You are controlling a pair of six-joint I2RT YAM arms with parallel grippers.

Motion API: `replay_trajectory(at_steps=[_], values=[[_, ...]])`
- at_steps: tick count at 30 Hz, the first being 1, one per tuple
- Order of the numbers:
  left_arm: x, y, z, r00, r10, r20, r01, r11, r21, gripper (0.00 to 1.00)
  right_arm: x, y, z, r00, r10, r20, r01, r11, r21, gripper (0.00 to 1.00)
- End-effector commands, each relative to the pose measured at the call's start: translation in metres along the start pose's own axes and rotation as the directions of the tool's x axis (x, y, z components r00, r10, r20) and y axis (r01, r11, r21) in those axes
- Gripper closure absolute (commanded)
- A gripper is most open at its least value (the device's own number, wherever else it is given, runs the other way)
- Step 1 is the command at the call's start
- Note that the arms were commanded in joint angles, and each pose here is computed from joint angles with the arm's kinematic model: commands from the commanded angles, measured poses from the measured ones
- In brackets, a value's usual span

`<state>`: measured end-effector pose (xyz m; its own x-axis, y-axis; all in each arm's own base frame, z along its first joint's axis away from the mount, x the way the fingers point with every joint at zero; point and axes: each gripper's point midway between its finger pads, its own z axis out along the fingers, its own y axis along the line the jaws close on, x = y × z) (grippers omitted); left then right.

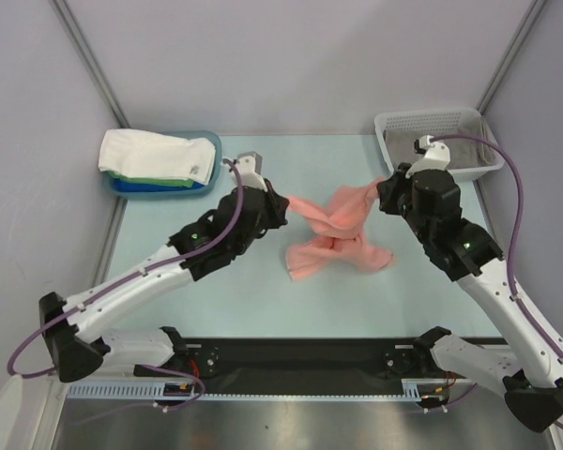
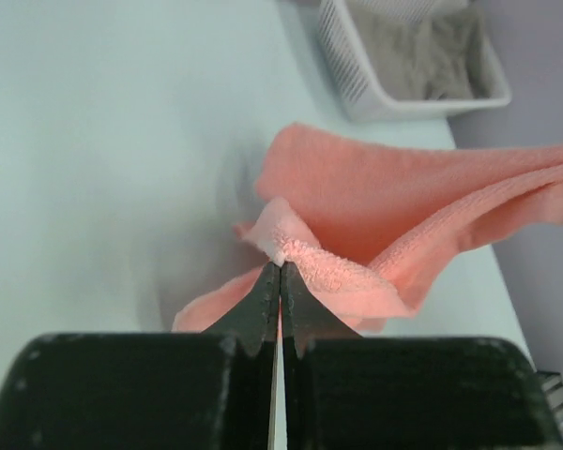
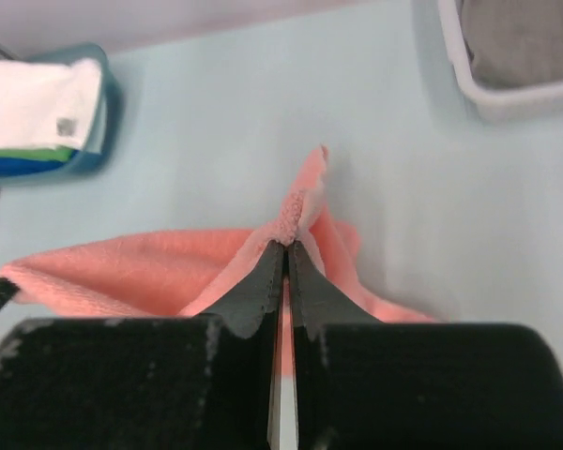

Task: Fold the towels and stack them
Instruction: Flatten out the crumpled towel

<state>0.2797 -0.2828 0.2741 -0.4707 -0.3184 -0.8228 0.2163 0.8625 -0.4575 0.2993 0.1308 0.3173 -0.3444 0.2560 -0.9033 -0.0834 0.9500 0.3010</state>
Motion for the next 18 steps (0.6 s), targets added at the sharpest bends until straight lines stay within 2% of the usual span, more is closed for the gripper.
replay_trajectory(at_steps=[1,6,17,18], values=[[-0.067,-0.009,-0.034,0.989,0.050,0.142,-0.050,0.999,-0.001,1.00,-0.049,0.026,-0.015,0.994,-0.022,0.108,0.032,0.995,-0.095,1.00],[-0.130,-0.029,-0.078,0.966,0.050,0.253,-0.070,0.995,0.068,1.00,-0.098,0.054,-0.041,0.978,-0.030,0.207,0.068,0.982,-0.176,1.00],[-0.222,-0.058,-0.159,0.910,0.111,0.400,-0.191,0.968,0.165,1.00,-0.184,0.098,-0.109,0.911,-0.035,0.411,0.186,0.925,-0.332,1.00],[-0.239,-0.062,-0.174,0.896,0.090,0.434,-0.186,0.965,0.183,1.00,-0.188,0.103,-0.110,0.908,-0.034,0.419,0.193,0.919,-0.343,1.00]])
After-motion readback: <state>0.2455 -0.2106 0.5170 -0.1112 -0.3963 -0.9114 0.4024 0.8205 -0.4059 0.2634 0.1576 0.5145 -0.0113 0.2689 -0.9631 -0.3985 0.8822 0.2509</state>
